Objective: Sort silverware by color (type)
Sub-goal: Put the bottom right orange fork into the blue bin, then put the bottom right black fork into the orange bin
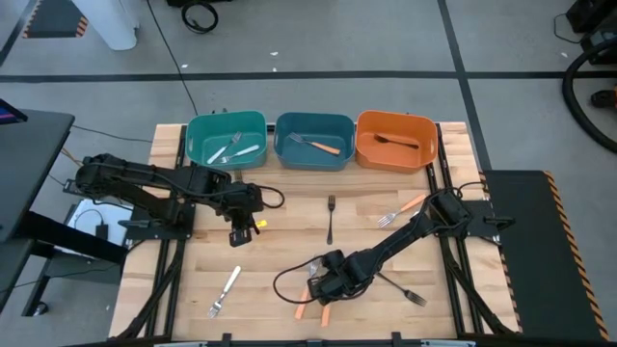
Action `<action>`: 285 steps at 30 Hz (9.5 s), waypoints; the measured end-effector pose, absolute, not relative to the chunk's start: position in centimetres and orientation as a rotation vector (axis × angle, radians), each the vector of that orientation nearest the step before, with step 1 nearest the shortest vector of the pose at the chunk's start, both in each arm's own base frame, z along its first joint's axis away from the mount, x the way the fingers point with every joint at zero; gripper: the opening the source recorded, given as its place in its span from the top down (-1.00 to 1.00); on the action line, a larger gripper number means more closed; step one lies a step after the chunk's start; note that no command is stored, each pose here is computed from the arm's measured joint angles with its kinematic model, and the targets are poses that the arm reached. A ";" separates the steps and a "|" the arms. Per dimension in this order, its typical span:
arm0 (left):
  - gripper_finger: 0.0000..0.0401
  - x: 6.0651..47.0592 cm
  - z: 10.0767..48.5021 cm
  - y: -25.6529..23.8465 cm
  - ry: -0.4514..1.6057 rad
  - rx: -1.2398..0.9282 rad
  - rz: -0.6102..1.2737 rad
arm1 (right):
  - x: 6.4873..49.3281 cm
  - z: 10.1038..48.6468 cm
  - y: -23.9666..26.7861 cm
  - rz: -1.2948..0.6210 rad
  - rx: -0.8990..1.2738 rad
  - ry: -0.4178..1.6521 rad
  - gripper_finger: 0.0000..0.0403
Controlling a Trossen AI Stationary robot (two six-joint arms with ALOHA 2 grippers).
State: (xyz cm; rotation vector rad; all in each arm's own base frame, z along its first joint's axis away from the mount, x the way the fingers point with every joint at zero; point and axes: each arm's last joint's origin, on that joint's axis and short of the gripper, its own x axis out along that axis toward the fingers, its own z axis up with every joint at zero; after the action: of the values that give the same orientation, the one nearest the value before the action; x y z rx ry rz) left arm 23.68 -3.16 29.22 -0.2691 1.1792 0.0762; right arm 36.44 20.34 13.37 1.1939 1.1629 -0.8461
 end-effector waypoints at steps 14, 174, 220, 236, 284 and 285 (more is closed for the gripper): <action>0.40 23.7 29.2 -3.1 1.176 -0.264 0.085 | 35.7 13.2 20.1 -0.839 1.087 1.268 0.91; 0.40 22.7 33.4 17.3 0.469 -0.228 0.651 | 22.9 39.8 -15.7 -0.773 -0.063 0.702 0.59; 0.40 24.0 32.4 14.2 0.610 -0.216 0.508 | 23.6 34.7 5.0 -0.410 0.624 1.332 0.43; 0.40 24.1 31.8 13.1 0.657 -0.329 0.509 | 19.8 33.6 14.2 -0.378 0.552 1.317 0.43; 0.40 27.3 31.6 0.9 0.713 -0.509 0.210 | 18.6 13.4 22.2 -0.397 0.445 1.454 0.45; 0.40 27.3 31.6 0.9 0.714 -0.509 0.211 | 18.7 13.2 22.3 -0.399 0.440 1.457 0.45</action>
State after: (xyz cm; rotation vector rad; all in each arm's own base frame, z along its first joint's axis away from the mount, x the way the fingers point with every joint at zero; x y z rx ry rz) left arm 27.27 0.91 31.64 -0.5090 0.7136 0.2107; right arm 18.70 22.33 13.18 0.4398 1.4569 -0.3991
